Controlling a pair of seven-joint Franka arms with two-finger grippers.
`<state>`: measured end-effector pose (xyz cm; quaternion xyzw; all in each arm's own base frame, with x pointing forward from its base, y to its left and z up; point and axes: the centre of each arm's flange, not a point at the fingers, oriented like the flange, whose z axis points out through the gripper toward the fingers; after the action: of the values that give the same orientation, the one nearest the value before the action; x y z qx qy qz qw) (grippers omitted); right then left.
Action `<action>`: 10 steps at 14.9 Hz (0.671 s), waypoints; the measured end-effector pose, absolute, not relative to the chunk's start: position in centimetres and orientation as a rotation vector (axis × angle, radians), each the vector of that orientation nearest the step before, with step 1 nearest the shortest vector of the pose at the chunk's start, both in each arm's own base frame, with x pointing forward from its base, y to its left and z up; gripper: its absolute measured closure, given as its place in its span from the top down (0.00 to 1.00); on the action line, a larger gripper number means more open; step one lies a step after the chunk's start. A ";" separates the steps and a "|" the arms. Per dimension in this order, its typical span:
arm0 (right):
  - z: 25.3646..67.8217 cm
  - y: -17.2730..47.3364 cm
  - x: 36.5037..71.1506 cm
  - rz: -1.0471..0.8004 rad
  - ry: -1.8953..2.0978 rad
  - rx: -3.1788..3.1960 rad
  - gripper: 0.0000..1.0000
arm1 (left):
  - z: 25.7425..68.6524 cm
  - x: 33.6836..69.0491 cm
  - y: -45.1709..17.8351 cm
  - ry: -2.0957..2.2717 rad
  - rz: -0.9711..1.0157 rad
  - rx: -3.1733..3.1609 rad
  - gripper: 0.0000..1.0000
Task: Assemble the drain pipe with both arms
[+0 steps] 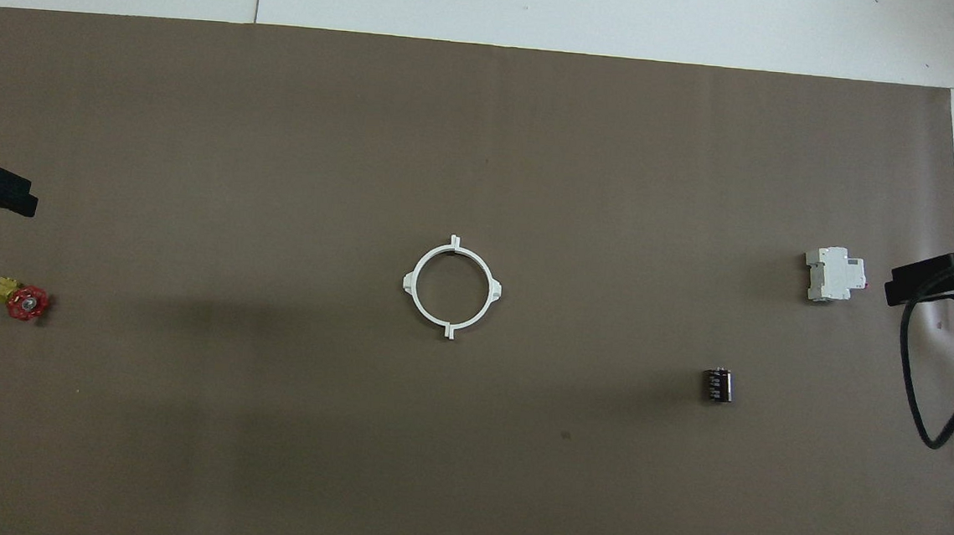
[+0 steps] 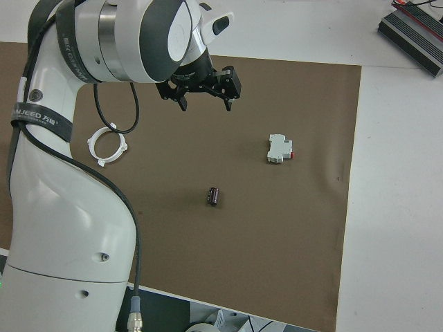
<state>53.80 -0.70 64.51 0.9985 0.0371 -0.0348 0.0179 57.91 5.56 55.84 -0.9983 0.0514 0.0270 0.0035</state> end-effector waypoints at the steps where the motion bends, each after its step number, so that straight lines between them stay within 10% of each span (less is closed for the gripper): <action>1: 64.5 -0.7 53.8 -0.108 0.115 3.102 1.00 | 55.8 57.9 5.5 0.162 0.085 -3.129 1.00; 10: 64.5 -0.7 53.8 -0.108 0.115 3.102 1.00 | 56.1 57.9 5.1 0.174 0.077 -3.129 1.00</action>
<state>53.80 -0.70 64.51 0.9985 0.0371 -0.0348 0.0179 57.91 5.09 56.15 -0.9981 0.0556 0.0246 0.0034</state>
